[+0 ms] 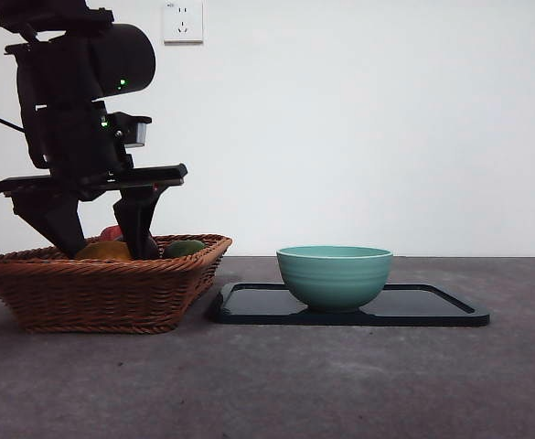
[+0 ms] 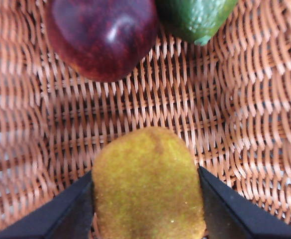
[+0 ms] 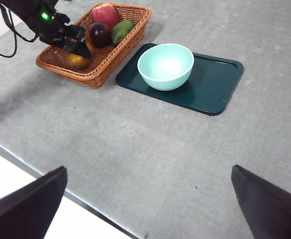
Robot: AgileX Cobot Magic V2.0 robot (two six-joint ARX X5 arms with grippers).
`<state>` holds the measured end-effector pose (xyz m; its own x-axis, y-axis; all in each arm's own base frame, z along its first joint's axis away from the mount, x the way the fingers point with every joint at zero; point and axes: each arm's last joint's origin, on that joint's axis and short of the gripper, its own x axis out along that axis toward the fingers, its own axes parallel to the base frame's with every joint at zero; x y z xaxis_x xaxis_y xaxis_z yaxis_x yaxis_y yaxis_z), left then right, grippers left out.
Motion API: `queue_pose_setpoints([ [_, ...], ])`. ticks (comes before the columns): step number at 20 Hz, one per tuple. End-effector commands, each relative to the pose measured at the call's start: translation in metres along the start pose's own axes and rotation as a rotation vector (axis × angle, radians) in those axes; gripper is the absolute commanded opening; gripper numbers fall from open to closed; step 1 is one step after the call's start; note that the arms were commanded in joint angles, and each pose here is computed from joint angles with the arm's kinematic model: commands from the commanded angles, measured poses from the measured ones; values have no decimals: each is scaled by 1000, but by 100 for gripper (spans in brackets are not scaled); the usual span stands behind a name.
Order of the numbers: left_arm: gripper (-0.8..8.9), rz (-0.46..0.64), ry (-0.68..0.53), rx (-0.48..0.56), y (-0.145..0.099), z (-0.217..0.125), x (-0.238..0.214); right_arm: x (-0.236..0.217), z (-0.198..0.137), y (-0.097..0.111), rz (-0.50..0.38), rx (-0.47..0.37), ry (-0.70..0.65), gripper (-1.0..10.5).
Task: Pick up the wifruite, put it on the bowl, pick up the plate, put it on desk
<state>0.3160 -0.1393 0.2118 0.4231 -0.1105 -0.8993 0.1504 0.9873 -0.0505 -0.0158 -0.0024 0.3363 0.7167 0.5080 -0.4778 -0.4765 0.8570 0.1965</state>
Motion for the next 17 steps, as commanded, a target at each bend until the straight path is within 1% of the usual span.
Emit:
queue_pose_setpoints([
  [1,217,-3,8,0,-3,3,8,-2,2,1,8,8,-19,556],
  [3,220,-1,16,-1,-3,2,10,-2,2,1,8,9,-19,556],
  [4,240,-1,15,-3,-3,2,10,-2,2,1,8,8,-19,556],
  [5,310,-1,16,-4,-3,2,10,-2,2,1,8,8,-19,556],
  [6,436,-1,16,-4,-3,2,10,-2,2,1,8,8,-19,556],
  [7,522,-2,16,-3,-3,2,9,-2,2,1,8,8,-19,556],
  [8,546,-2,23,-2,-4,3,8,-2,2,1,8,8,-19,556],
  [10,563,-2,22,14,-4,10,-6,-2,2,1,8,8,-19,556],
  [11,569,-7,5,29,-5,15,-21,-2,2,1,8,8,-19,556],
  [13,569,-28,-62,57,-3,19,-57,-2,2,1,7,8,-19,556],
  [16,569,-73,-152,74,5,4,-121,-2,2,1,7,8,-19,556],
  [17,569,-110,-181,105,9,-7,-146,-2,2,1,7,8,-19,556],
])
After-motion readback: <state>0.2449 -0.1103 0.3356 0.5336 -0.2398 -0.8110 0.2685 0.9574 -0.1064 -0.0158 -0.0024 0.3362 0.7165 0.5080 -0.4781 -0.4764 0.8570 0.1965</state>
